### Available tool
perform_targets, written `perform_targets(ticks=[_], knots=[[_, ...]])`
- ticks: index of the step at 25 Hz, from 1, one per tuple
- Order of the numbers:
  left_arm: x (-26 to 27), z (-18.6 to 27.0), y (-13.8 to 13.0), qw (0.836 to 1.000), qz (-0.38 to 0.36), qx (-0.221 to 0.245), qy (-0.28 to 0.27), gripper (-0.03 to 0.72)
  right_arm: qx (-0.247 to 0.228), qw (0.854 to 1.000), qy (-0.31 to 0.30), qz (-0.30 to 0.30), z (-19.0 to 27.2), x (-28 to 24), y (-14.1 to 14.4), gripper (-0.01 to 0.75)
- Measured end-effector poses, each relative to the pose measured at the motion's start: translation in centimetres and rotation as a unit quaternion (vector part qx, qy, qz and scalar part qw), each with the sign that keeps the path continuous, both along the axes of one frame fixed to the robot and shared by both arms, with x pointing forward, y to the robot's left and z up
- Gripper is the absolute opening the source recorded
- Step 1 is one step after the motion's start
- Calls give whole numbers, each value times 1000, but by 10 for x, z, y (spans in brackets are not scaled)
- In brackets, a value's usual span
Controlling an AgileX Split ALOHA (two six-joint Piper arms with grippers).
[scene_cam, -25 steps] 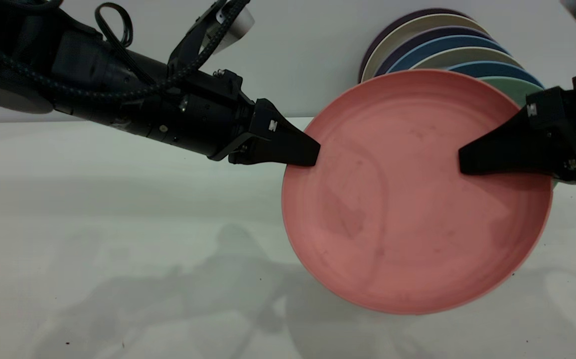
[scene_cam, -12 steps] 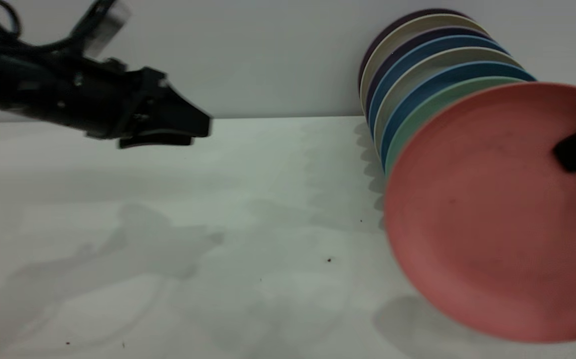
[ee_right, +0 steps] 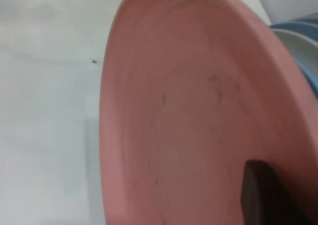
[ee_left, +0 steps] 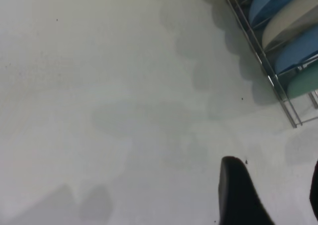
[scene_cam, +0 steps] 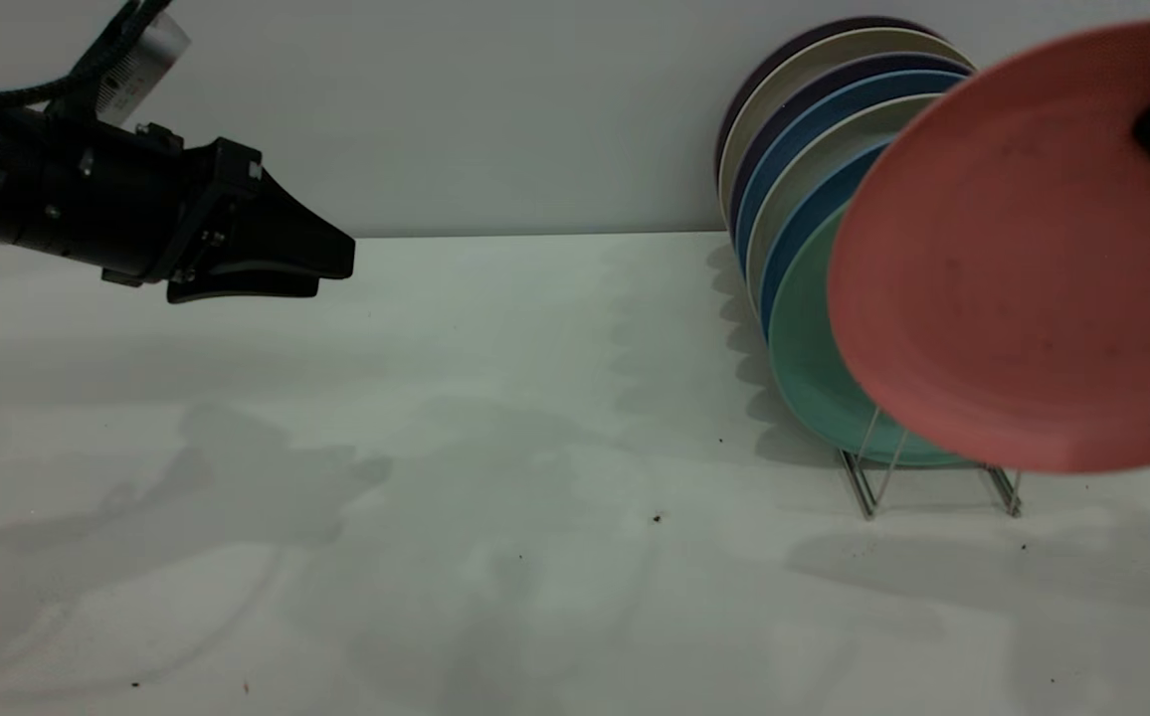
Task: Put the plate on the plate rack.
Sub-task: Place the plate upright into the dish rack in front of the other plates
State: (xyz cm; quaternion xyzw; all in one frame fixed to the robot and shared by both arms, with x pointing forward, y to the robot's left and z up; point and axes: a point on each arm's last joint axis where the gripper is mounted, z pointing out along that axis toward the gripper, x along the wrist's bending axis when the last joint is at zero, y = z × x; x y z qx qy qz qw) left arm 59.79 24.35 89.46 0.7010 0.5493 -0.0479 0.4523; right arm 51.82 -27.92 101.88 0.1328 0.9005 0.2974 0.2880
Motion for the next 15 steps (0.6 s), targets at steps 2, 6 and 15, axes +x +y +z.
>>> perform_targets(ticks=[2,6,15], knots=[[-1,0,0,1000,-5,4,0,387,-6,1000,-4,10,4,10,-1,101],[-2,-1,0,1000,-12,9,0,387,-20,999,-9,31,9,26,-2,101],[-1,-2,1,1000,-8,19,0,387,-43,997,-22,56,17,52,-4,101]])
